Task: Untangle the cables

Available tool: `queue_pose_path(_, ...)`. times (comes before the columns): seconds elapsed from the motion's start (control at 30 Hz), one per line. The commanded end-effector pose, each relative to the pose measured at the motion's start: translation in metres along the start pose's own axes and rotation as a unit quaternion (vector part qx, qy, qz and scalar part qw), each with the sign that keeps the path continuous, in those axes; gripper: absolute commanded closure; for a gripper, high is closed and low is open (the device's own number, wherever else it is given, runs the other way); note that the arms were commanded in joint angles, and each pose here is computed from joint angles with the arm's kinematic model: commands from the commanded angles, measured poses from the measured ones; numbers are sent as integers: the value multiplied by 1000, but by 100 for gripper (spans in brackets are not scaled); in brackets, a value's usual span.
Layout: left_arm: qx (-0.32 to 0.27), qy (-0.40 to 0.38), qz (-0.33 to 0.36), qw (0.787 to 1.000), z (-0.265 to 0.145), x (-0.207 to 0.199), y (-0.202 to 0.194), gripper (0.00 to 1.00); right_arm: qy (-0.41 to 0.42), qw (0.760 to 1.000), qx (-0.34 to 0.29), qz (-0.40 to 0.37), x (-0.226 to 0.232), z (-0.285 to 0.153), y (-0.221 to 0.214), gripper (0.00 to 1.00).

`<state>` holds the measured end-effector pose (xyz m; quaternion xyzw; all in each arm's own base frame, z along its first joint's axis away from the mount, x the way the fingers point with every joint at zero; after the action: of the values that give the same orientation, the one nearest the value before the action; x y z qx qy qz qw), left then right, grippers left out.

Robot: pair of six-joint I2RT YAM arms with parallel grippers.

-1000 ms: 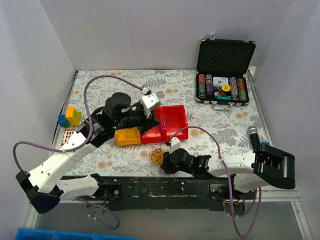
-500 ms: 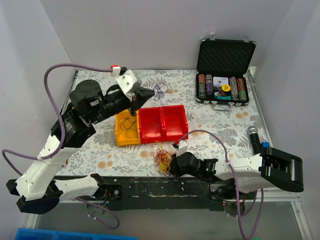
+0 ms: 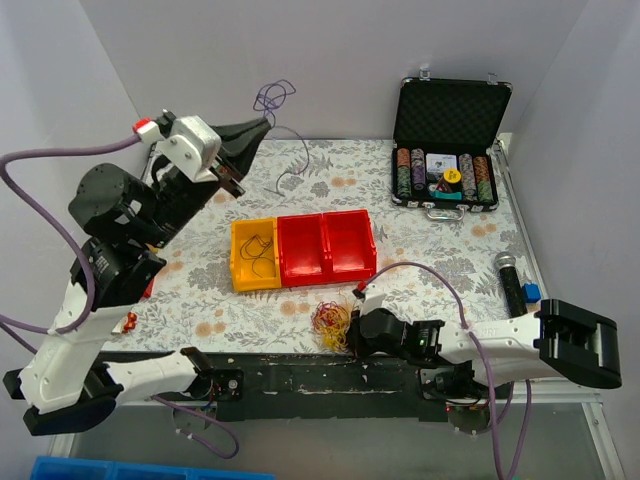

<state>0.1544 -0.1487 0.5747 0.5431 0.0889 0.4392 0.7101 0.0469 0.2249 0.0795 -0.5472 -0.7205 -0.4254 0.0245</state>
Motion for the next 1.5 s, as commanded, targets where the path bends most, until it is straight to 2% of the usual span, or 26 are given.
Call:
queue_pose_path(0.0,123,32,-3,992,-17,-14,-68,100,-45,998,9,-32,-12,-11,-3,99)
queue_pose_path(0.13,204,68,-9,977,-47,-33,-137,100,-29,999,-14,-41,-1,-20,8,99)
queue_pose_path(0.27,242,94,7,966,-74,-44,-182,100,-16,999,-24,-45,5,-25,14,99)
queue_pose_path(0.4,267,120,30,956,-90,-44,-215,100,-5,999,-27,-45,8,-28,14,99)
queue_pose_path(0.57,308,148,26,939,-104,-37,-253,100,1,999,-26,-47,10,-29,13,99)
queue_pose_path(0.87,405,124,-1,906,-123,-36,-328,100,7,998,-24,-51,13,-29,14,99)
queue_pose_path(1.07,432,101,-12,896,-128,-44,-349,100,10,998,-31,-50,15,-31,16,99)
queue_pose_path(1.27,449,116,19,886,-135,-44,-373,100,13,998,-32,-50,17,-32,18,99)
queue_pose_path(1.47,479,100,6,872,-134,-49,-388,100,13,998,-34,-49,16,-30,17,99)
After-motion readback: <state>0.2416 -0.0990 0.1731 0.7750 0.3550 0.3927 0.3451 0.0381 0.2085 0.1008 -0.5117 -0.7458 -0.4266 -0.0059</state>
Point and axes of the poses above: each gripper's point midway between its finger pads, its own z axis out along the fingers, its own x axis along the line the jaws close on, y = z × x, the point moved 9 cm from there along -z, back along the fingers, and after that the axes turned 4 degrees about z, right-handed, at the moved point
